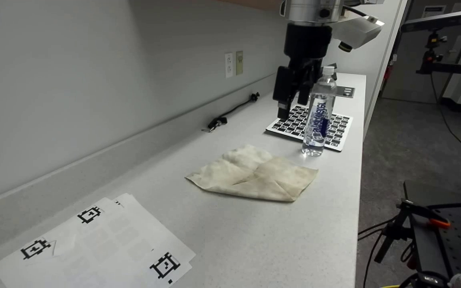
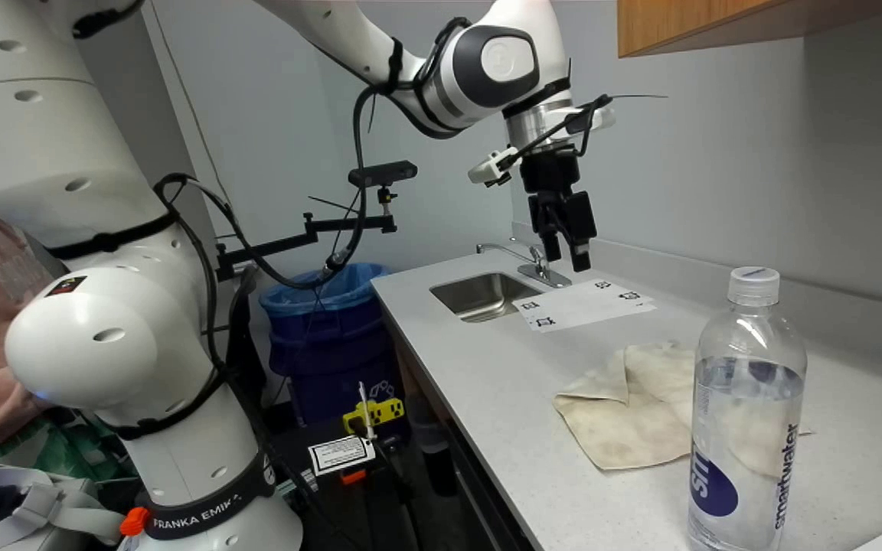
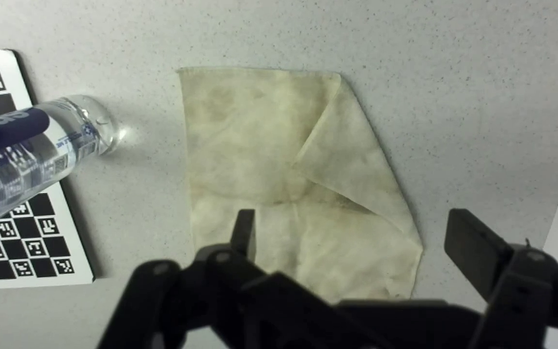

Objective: Pick up the towel from the countertop and wipe it on the countertop.

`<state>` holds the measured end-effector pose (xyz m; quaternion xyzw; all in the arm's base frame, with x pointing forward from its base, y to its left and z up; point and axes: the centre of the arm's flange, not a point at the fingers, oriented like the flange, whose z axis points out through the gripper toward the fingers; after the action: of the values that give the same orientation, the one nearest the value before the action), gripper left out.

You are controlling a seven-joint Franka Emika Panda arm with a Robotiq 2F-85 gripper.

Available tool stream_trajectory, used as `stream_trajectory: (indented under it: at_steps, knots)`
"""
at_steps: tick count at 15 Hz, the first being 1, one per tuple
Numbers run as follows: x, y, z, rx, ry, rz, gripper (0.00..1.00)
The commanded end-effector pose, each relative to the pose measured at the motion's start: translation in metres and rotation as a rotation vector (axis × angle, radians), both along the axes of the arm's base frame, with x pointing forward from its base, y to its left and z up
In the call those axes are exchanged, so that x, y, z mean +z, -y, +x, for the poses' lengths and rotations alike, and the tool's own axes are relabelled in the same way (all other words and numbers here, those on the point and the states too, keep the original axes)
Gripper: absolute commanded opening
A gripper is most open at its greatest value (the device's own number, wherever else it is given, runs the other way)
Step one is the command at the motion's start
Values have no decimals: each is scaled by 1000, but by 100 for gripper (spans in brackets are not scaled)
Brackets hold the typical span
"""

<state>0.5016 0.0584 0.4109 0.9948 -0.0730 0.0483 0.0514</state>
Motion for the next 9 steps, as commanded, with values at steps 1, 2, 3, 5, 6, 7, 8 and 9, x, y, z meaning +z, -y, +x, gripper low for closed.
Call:
stream_trajectory:
  at_steps: [1, 2, 3, 5, 6, 7, 8, 9]
  knots:
    - [-22, 18, 50, 23, 28, -5, 100]
    - [-28, 23, 59, 24, 32, 0, 100]
    - [-35, 28, 68, 23, 32, 8, 100]
    - [-52, 37, 84, 18, 21, 17, 100]
    - [-60, 41, 90, 17, 8, 24, 100]
    - [-71, 44, 96, 17, -8, 28, 100]
    - [-80, 47, 101, 16, -21, 30, 100]
    - [-89, 50, 106, 14, -37, 34, 100]
